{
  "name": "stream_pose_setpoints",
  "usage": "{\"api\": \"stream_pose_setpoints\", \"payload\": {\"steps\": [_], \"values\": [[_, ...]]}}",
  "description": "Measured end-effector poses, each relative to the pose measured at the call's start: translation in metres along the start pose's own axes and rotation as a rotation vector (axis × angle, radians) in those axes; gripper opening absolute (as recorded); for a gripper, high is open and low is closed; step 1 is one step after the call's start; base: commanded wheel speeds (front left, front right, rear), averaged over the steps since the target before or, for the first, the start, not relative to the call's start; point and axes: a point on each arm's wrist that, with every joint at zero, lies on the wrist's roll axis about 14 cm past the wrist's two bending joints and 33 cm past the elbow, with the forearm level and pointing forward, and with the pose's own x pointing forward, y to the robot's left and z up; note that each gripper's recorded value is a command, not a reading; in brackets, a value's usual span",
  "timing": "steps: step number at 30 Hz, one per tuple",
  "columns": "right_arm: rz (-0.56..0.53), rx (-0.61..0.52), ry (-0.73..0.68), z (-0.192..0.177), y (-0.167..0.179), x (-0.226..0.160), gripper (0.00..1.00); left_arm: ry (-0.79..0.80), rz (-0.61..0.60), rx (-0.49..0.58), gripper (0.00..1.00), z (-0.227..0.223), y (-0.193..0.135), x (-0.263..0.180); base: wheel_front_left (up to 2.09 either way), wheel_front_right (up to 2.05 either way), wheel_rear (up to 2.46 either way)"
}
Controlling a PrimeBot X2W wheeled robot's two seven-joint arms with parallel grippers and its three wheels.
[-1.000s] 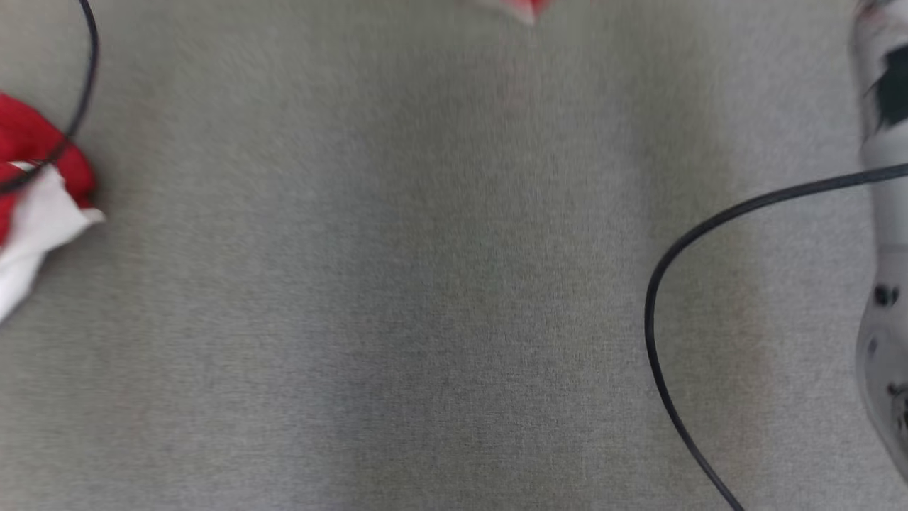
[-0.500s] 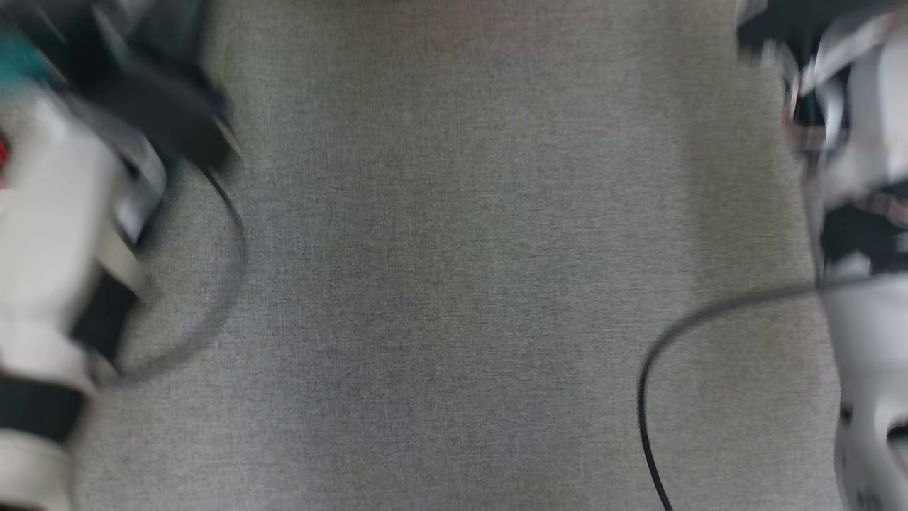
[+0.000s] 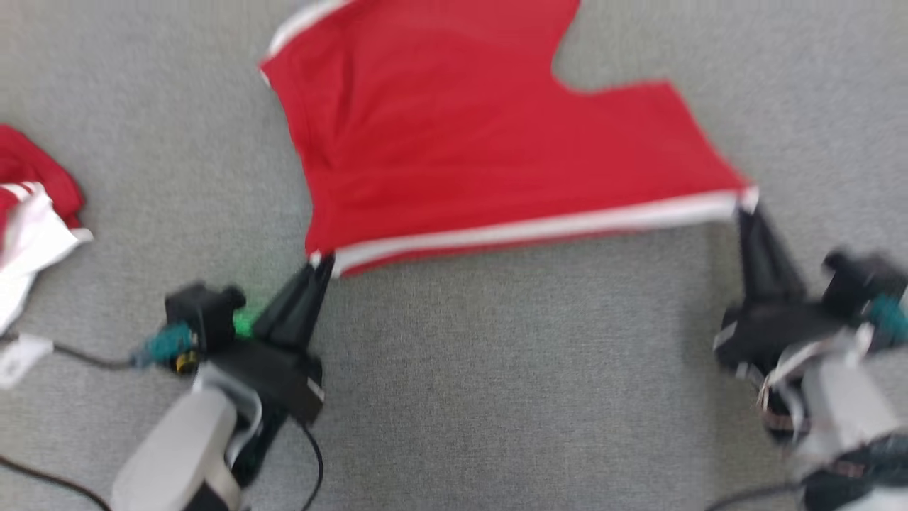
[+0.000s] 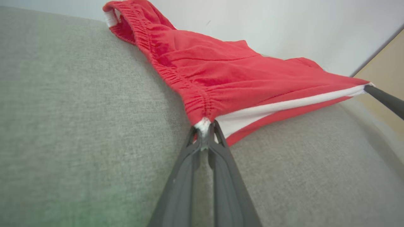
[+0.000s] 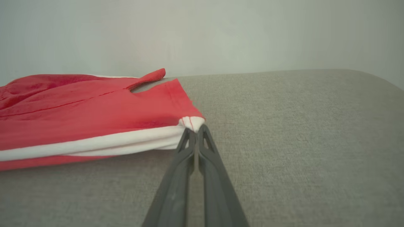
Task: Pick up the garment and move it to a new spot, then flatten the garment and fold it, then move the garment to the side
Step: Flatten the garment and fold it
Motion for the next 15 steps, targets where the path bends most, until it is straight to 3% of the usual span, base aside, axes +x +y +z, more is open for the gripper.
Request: {"api": "stream_pose_setpoints", "payload": {"steps": [8,15], "values": [[-0.055,0.109,0.071,-0.026,0.011,-0.064,0.00,0.015,0.081,-0.094,0.00,-0.013,-0.013,-0.047,0.00,0.00,0.00],[-0.062,0.145,0.108,-0.040,0.029,-0.105,0.00,0.043,0.124,-0.068,0.00,-0.026,-0.021,-0.089,0.00,0.00,0.00]]}}
